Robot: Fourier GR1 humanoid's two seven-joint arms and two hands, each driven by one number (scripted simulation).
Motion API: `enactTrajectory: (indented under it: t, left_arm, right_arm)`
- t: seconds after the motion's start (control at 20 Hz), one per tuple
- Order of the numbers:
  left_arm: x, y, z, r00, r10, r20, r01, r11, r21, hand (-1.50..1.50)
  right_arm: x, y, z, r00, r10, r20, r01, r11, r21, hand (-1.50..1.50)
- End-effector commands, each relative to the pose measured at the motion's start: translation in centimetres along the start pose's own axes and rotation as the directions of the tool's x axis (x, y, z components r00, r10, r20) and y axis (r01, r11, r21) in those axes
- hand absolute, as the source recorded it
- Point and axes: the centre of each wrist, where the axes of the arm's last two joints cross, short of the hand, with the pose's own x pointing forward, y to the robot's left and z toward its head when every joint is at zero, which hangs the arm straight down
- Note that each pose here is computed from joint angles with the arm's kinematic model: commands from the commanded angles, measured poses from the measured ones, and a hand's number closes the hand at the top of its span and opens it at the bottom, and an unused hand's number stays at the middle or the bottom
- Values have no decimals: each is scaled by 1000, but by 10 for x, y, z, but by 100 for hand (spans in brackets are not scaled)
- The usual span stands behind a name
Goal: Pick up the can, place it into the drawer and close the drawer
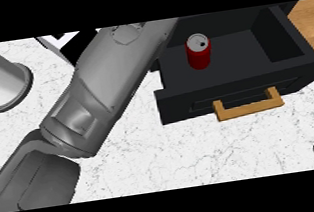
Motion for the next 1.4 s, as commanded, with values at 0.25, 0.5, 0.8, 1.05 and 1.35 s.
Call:
enactTrajectory:
  t: [0.25, 0.5, 0.8, 1.05, 1.35]
  left_arm:
    - [0, 0, -2, 999, 38, 13, -39, 998, 50, -150]
    - [1, 1, -2, 996, 89, -6, -88, 995, 36, -150]
    - [10, -1, -1, 990, 140, 9, -141, 989, 54, -150]
    - [-12, 5, -4, 992, 123, 15, -124, 992, 35, -150]
    - [3, 2, -4, 995, 91, 34, -92, 995, 46, -150]
  right_arm:
    - [2, -9, -12, 986, 139, 89, -145, 988, 58, -150]
    - [7, 4, -25, 940, 294, 174, -314, 944, 98, -150]
    - [-1, 25, -42, 855, 464, 232, -499, 857, 126, -150]
    - [-21, 53, -64, 767, 585, 264, -627, 770, 116, -150]
    - [-67, 80, -85, 679, 682, 270, -730, 665, 157, -150]
